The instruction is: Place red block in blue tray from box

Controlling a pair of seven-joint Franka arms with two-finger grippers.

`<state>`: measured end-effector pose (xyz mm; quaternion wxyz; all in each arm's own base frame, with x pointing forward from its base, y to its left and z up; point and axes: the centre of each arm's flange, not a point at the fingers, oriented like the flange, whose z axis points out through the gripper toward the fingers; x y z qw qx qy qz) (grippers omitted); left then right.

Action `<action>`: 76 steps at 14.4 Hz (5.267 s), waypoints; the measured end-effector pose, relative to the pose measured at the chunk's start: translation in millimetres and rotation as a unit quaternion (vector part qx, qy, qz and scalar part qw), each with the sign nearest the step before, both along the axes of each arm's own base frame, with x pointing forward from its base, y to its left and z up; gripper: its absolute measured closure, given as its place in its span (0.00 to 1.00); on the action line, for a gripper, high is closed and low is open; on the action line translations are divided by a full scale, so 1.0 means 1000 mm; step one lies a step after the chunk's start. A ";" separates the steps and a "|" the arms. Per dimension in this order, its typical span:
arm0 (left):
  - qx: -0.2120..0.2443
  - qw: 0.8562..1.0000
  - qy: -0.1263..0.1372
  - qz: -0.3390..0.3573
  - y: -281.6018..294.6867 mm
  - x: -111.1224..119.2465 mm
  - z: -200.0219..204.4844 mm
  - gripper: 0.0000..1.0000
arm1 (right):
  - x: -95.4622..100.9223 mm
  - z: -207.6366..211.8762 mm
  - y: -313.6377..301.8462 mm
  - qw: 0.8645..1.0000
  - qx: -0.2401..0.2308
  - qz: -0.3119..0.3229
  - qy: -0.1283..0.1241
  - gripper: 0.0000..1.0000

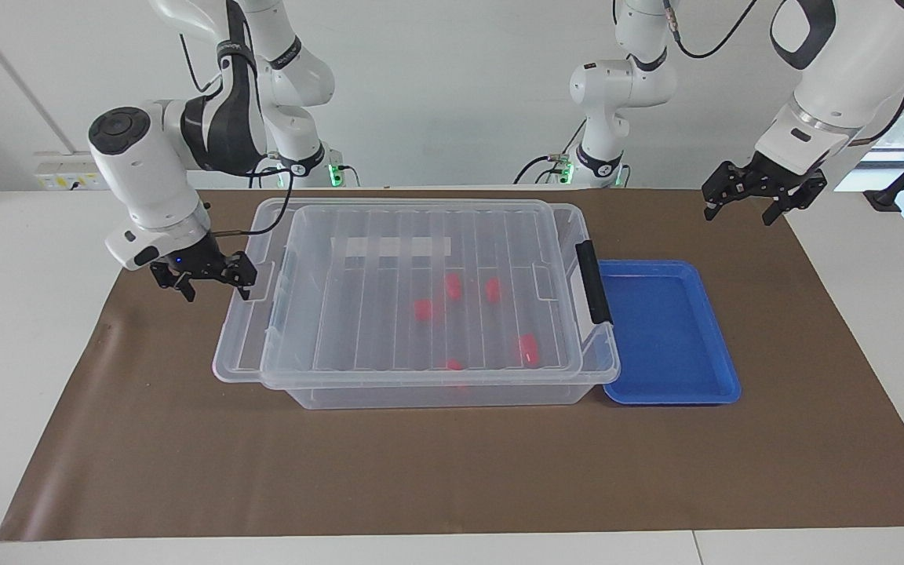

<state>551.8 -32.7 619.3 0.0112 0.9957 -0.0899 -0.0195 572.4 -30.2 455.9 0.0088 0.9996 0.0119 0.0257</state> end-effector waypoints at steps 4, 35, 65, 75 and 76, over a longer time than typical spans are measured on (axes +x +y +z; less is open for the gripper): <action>0.000 1.000 -0.002 -0.002 -0.002 -0.001 0.002 0.00 | -0.001 0.000 -0.020 1.000 -0.002 0.011 -0.001 0.00; -0.018 0.990 -0.050 0.131 -0.252 -0.004 -0.115 0.00 | -0.021 0.012 -0.144 0.998 -0.014 0.063 -0.009 0.00; -0.049 0.981 -0.095 0.164 -0.292 0.011 -0.306 0.58 | -0.015 0.152 -0.049 0.998 -0.003 0.060 0.025 0.00; -0.050 0.977 -0.105 0.177 -0.271 0.000 -0.198 0.66 | -0.016 0.143 -0.055 0.998 -0.001 0.057 0.031 0.02; -0.049 0.977 -0.104 0.177 -0.267 -0.006 -0.179 0.66 | -0.016 0.141 -0.060 0.998 -0.003 0.059 0.023 0.07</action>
